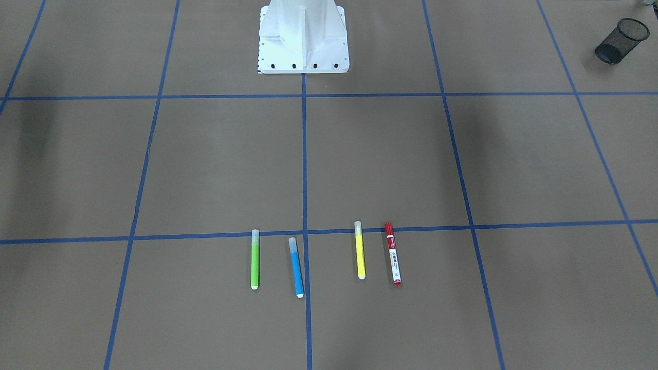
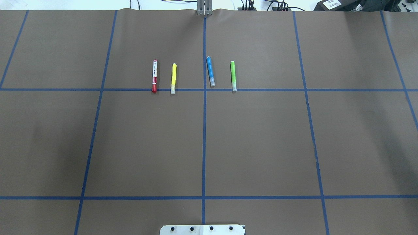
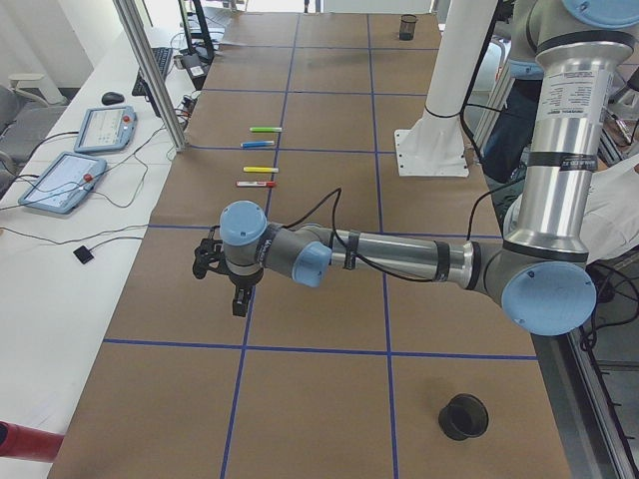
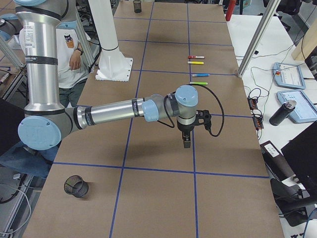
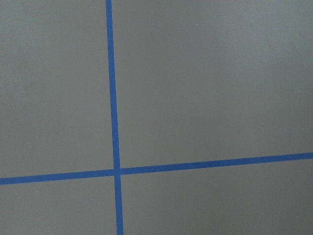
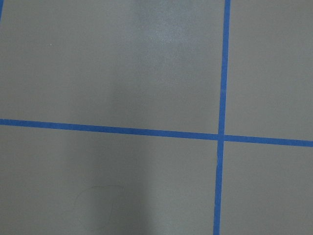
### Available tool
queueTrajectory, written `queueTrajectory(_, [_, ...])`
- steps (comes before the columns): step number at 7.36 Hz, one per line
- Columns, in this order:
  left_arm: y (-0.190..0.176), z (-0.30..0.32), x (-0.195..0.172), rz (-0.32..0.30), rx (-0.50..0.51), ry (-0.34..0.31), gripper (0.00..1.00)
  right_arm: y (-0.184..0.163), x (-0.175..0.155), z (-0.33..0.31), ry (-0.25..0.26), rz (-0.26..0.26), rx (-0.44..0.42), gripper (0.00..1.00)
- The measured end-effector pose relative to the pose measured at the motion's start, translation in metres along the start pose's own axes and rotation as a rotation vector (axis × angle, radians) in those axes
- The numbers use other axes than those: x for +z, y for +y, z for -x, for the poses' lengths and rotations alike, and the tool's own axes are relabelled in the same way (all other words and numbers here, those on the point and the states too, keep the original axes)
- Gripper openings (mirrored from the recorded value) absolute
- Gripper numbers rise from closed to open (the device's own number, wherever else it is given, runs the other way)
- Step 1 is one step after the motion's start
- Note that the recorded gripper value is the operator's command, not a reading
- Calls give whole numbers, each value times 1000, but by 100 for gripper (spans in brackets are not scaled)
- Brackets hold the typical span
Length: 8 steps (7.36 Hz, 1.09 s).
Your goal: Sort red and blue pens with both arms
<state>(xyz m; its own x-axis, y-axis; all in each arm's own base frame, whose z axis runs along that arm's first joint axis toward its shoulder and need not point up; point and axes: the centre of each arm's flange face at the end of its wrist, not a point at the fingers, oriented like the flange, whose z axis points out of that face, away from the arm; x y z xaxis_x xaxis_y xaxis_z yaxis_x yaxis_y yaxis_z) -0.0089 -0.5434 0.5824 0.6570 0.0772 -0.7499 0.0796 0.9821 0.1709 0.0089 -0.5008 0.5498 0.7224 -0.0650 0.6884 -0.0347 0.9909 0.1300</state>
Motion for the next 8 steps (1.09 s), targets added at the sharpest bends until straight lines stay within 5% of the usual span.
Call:
queueTrajectory(5, [16, 7, 3, 6, 13, -4, 100, 0, 0, 0, -1, 0, -1, 100])
queueTrajectory(8, [40, 10, -1, 14, 105, -17, 100, 9, -8, -1, -5, -12, 8, 100])
